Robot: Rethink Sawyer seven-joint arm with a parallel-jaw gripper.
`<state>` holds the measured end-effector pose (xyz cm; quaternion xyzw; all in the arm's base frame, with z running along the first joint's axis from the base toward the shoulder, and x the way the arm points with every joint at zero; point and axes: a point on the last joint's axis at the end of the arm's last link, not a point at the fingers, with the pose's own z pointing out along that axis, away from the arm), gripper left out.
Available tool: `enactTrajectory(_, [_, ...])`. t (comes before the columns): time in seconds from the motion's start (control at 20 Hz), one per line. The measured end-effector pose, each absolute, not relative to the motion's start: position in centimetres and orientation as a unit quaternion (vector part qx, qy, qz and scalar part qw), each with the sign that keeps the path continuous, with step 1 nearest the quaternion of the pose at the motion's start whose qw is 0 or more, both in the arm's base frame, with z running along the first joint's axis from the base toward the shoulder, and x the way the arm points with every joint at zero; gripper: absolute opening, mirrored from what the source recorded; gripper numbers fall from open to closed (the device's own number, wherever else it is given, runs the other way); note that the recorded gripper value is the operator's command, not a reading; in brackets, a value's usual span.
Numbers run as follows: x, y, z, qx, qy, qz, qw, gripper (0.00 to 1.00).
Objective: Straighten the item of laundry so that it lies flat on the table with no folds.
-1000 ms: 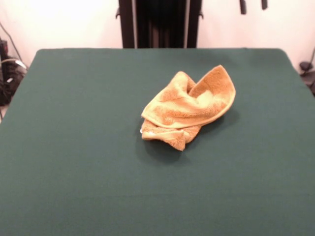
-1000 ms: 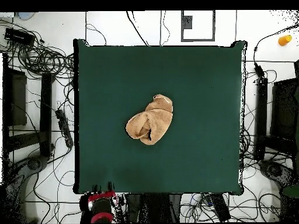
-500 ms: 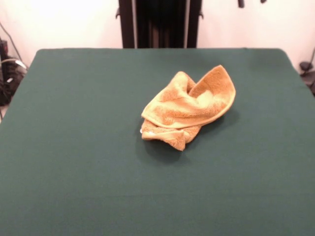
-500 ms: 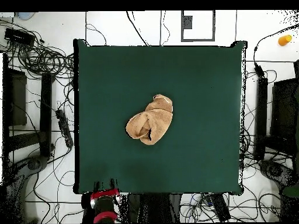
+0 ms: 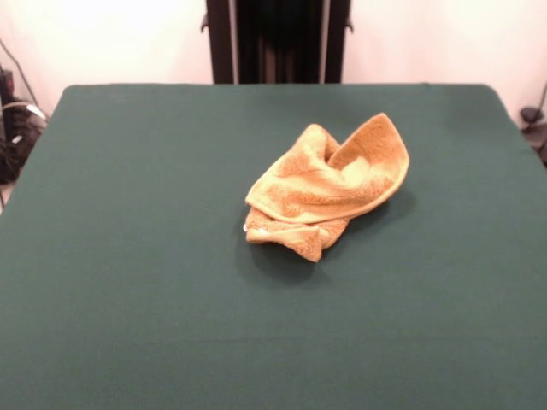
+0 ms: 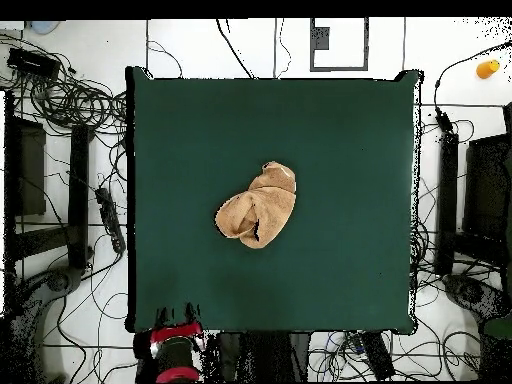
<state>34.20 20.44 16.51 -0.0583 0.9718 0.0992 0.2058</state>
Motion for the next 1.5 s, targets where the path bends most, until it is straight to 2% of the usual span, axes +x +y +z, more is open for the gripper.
enactTrajectory(0.4, [36.1,22.2,16.8,-0.035,0.966,0.091,0.239,1.0])
enactTrajectory(0.85, [38.4,23.7,15.2,0.035,0.959,0.046,0.277,1.0])
enactTrajectory(1.5, [39.9,22.7,14.3,0.12,0.951,0.051,0.279,1.0])
